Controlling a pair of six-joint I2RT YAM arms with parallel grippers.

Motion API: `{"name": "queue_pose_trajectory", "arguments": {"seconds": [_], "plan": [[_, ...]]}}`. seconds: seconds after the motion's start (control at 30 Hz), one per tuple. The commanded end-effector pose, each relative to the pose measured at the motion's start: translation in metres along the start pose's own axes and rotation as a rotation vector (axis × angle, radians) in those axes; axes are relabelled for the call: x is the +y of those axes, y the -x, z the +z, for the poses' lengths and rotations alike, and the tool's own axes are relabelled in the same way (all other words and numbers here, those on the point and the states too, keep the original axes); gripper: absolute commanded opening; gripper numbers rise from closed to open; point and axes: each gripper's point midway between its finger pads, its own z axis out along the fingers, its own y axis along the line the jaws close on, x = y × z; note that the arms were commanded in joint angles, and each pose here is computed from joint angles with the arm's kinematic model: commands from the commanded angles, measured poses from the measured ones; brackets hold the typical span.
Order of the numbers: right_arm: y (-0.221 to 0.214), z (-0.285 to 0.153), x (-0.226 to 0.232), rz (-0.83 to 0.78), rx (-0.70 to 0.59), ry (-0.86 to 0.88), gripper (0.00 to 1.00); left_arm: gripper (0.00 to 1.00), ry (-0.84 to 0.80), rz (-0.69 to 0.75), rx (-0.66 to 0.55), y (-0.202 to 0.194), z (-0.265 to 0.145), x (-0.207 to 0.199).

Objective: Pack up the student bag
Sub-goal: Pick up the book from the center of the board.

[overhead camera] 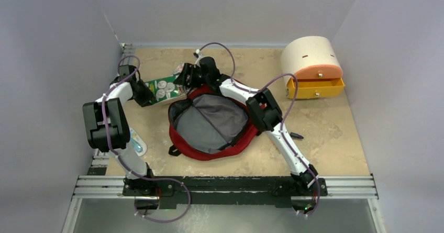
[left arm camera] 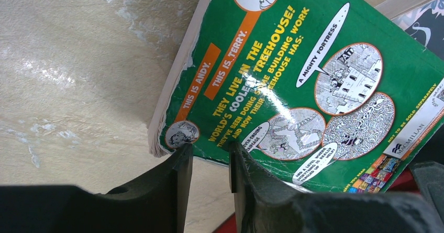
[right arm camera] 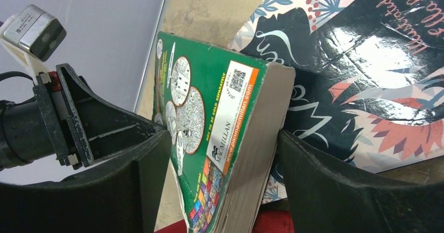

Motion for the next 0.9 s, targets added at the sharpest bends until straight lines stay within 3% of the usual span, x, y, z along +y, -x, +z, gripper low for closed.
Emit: {"name": "queue_pose_trajectory", "arguments": {"seconds": [0.0, 0.4, 0.67, 0.87], "plan": [[-0.027, 0.006, 0.021, 0.056, 0.079, 0.09, 0.73, 0.31, 0.017, 0.011, 0.037, -0.01, 0.012, 0.004], [-0.008, -0.014, 0.047, 0.005, 0.019, 0.127, 0.18, 0.27, -0.018, 0.018, 0.033, -0.011, 0.005, -0.005], [0.036, -0.041, 0.085, -0.132, -0.127, 0.157, 0.03, 0.33, -0.121, 0.059, -0.069, 0.002, -0.038, -0.026], [0.068, -0.07, 0.1, -0.294, -0.253, 0.096, 0.0, 0.38, -0.235, 0.122, -0.209, 0.031, -0.097, -0.057]]}}
